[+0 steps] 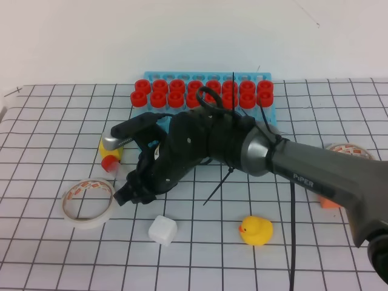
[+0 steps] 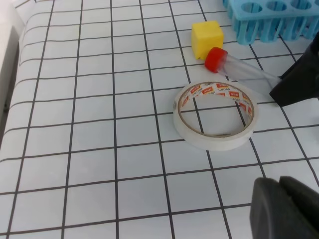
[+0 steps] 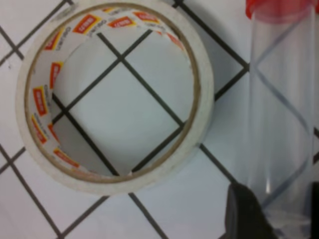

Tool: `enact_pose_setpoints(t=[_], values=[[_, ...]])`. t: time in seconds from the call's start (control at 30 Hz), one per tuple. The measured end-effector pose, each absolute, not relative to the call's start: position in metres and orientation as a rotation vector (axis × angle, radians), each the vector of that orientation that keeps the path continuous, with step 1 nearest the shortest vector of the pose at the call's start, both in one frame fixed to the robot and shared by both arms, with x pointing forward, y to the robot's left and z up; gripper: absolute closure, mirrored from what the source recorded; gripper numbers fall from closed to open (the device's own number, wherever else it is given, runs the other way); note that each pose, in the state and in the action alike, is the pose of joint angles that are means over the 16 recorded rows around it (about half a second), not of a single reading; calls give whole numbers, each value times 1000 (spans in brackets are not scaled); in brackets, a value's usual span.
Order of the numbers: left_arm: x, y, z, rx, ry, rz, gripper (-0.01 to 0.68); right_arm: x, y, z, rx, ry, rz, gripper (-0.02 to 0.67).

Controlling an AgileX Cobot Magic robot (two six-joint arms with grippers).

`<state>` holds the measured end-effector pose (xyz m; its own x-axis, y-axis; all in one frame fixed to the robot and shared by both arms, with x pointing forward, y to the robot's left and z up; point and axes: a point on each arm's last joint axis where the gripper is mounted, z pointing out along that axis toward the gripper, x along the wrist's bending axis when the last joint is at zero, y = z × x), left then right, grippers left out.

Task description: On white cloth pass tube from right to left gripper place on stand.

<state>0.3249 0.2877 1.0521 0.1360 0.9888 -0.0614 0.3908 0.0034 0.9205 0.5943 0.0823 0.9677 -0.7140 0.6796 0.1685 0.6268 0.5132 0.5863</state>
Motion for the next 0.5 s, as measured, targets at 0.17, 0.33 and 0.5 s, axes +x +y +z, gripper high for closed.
enact_pose_setpoints(t=[0.17, 0.33, 0.5], values=[[325, 288, 1052, 1534, 1394, 857, 674, 593, 81, 978, 1139, 2652, 991, 415], [325, 288, 1052, 1533, 1394, 856, 674, 590, 77, 1002, 1104, 2624, 1038, 415], [325, 288, 1053, 1520, 1388, 864, 674, 586, 72, 1039, 1025, 2549, 1139, 415]])
